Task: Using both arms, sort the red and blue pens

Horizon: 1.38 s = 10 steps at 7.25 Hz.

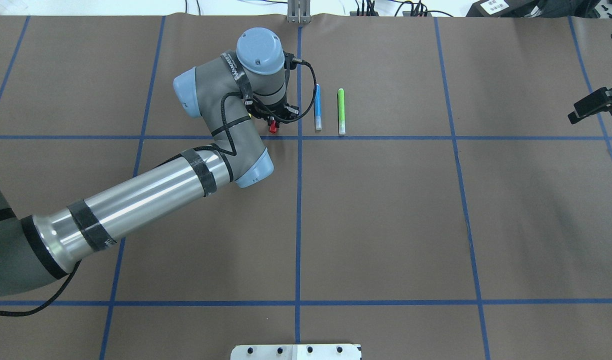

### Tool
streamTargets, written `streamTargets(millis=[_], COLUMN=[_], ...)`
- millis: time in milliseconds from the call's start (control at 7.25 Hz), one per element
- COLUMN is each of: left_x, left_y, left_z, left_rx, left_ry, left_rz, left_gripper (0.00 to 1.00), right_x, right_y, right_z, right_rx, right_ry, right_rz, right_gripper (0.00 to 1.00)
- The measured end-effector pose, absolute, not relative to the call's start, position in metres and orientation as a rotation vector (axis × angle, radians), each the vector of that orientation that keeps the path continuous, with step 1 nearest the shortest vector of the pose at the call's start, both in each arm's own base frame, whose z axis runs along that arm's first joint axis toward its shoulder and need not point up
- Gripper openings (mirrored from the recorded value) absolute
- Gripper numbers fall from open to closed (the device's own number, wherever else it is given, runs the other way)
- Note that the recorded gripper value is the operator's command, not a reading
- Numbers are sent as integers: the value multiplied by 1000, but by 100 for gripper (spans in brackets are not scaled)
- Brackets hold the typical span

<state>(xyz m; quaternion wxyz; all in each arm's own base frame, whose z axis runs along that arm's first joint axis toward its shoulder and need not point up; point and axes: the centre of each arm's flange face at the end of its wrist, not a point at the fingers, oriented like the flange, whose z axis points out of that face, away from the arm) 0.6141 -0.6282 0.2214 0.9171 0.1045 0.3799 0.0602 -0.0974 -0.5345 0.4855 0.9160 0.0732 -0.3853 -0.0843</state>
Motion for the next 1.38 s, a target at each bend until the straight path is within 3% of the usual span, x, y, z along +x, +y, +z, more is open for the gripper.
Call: streamTargets(millis=[966, 1241, 1379], left_x=[614, 617, 616], left_y=[-628, -625, -626], left_z=[222, 225, 224], left_rx=[215, 211, 213], left_ry=[781, 778, 780], left_rz=[126, 129, 128], left_gripper=[29, 29, 24], right_x=[-97, -98, -98], right_y=[-535, -535, -535], right_z=[486, 486, 486], right_rx=[150, 149, 149], right_ry=[-793, -793, -793], right_rz=[-173, -173, -174], right_gripper=[100, 100, 100])
